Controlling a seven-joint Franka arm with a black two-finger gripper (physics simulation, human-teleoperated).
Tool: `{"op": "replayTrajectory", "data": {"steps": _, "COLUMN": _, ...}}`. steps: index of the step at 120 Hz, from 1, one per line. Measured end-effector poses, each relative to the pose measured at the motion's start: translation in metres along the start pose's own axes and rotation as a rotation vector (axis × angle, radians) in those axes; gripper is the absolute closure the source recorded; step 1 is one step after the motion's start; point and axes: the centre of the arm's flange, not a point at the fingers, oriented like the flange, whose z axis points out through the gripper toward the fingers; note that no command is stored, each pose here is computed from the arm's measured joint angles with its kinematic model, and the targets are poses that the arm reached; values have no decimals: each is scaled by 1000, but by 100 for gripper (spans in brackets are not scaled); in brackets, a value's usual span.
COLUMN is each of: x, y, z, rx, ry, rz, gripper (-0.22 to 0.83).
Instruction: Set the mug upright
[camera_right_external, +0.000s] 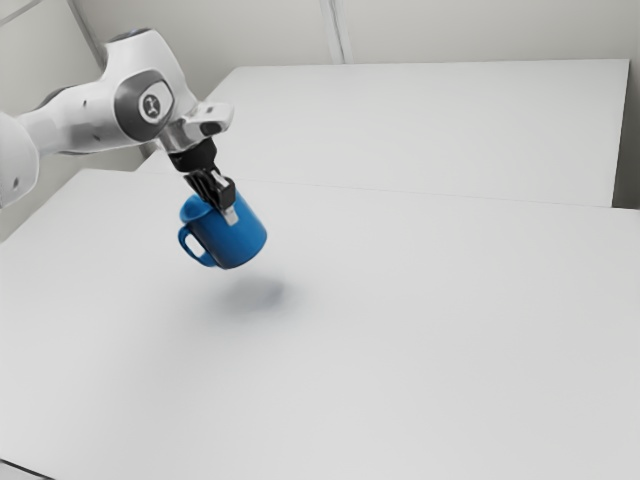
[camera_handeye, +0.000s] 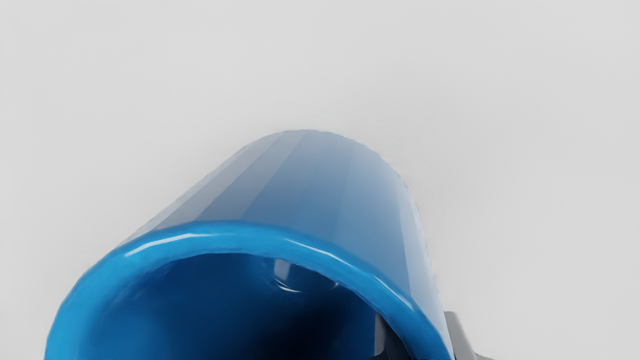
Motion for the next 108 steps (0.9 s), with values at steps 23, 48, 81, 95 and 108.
{"op": "replayTrajectory", "data": {"steps": 23, "x": 0, "y": 3, "z": 33, "rx": 107, "ry": -64, "rz": -50, "gripper": 79}}
{"op": "replayTrajectory", "data": {"steps": 48, "x": 6, "y": 15, "z": 69, "rx": 153, "ry": -108, "rz": -76, "gripper": 79}}
{"op": "replayTrajectory", "data": {"steps": 81, "x": 6, "y": 16, "z": 112, "rx": 153, "ry": -129, "rz": -135, "gripper": 69}}
{"op": "replayTrajectory", "data": {"steps": 95, "x": 9, "y": 20, "z": 117, "rx": 145, "ry": -122, "rz": -150, "gripper": 43}}
{"op": "replayTrajectory", "data": {"steps": 108, "x": 10, "y": 22, "z": 115, "rx": 145, "ry": -113, "rz": -163, "gripper": 26}}
